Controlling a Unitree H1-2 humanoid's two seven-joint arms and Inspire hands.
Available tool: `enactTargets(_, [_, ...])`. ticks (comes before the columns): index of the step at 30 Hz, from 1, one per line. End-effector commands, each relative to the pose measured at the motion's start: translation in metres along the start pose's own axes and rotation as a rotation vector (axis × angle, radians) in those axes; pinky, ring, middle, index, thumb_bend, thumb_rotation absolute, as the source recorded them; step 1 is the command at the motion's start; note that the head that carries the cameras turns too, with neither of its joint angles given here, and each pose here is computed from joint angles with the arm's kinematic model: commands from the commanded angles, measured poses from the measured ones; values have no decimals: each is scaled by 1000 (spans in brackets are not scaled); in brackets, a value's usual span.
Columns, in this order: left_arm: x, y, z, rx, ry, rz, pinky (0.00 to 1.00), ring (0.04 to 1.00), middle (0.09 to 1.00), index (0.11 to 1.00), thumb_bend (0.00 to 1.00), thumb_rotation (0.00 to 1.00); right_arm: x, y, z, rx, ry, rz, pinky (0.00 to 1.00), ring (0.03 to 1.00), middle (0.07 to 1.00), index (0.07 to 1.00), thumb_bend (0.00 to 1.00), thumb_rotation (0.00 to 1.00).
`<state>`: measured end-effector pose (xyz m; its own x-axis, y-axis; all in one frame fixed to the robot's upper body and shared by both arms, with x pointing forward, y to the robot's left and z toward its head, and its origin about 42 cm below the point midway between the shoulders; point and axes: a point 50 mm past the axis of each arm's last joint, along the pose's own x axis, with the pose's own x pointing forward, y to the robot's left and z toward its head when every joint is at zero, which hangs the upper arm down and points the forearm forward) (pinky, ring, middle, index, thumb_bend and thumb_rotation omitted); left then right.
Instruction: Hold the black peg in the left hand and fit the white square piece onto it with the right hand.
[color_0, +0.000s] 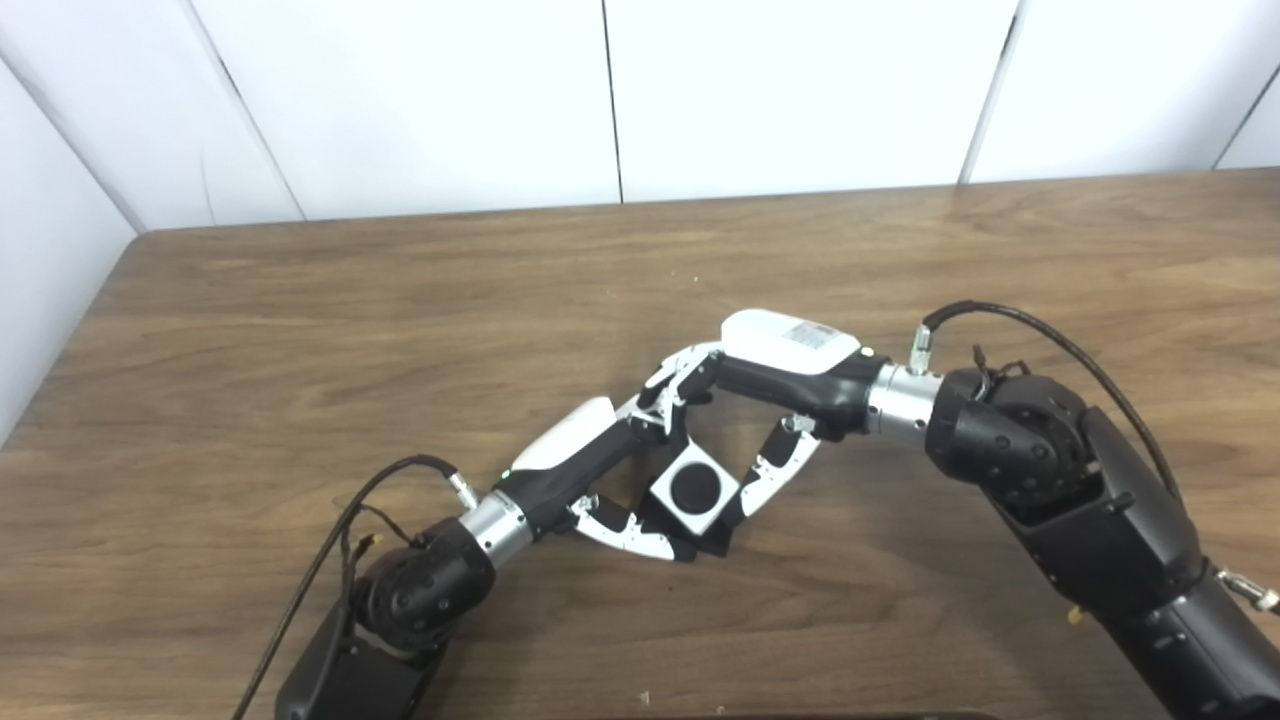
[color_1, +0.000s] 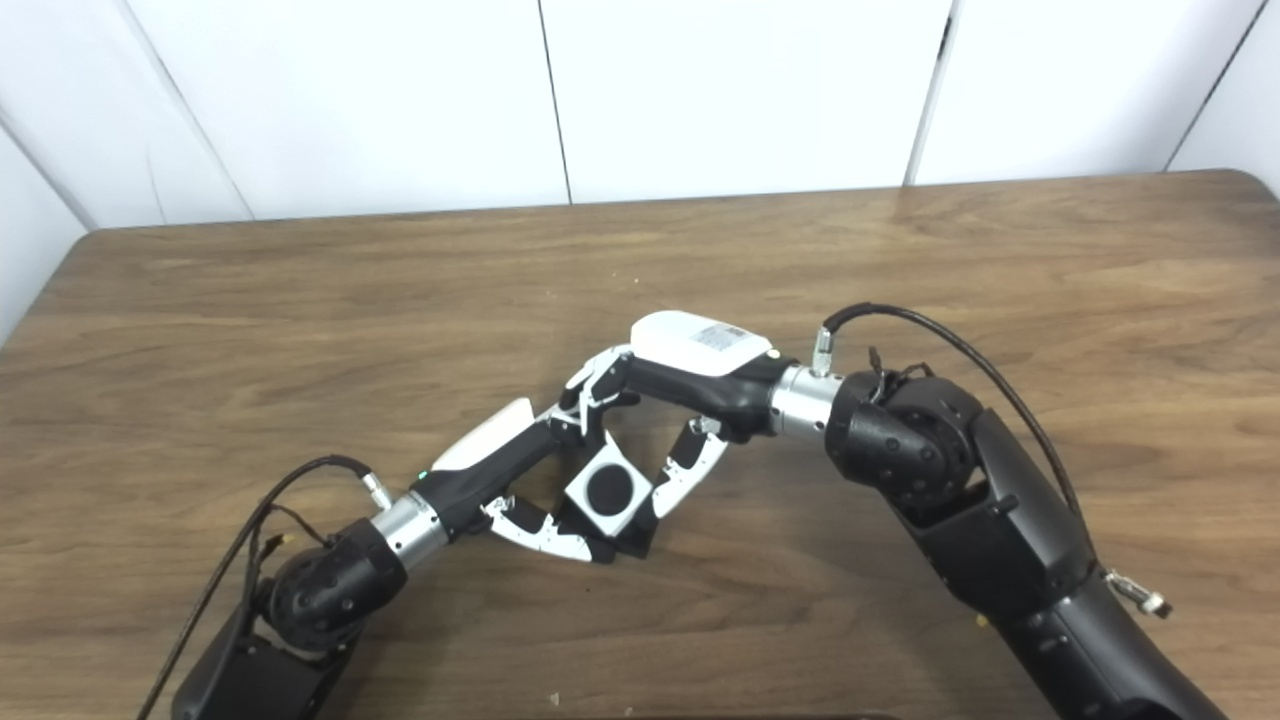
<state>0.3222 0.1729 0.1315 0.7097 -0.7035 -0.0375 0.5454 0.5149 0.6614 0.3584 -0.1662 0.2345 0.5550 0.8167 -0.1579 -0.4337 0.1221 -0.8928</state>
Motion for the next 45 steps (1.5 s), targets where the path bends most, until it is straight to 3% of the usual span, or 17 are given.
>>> enactTargets(1, [-3,-2,0,0,15,-42,1000,1000,964,487,520,82,-2,-16,0,-35,2,-46,792,852,794,481,514,137])
enactTargets(12, [-3,-2,1,3,11,-39,1000,1000,966,487,520,80,-5,-9,-1,-67,70,43,751,850,828,494,520,142])
enactTargets(30, [-2,-3,0,4,7,-41,1000,1000,968,487,519,82,-7,-11,1,-55,92,54,764,874,860,497,521,146])
enactTargets(32, [-2,-2,0,3,7,-40,1000,1000,968,487,519,82,-7,-11,1,-57,97,58,765,876,864,640,712,168])
enactTargets(34, [-2,-2,0,3,9,-40,1000,1000,968,487,520,81,-7,-12,1,-60,99,60,766,879,870,706,786,187])
enactTargets(45, [-3,-2,-1,3,7,-41,1000,1000,967,487,520,80,-12,-17,-3,-49,123,49,798,893,884,733,814,180])
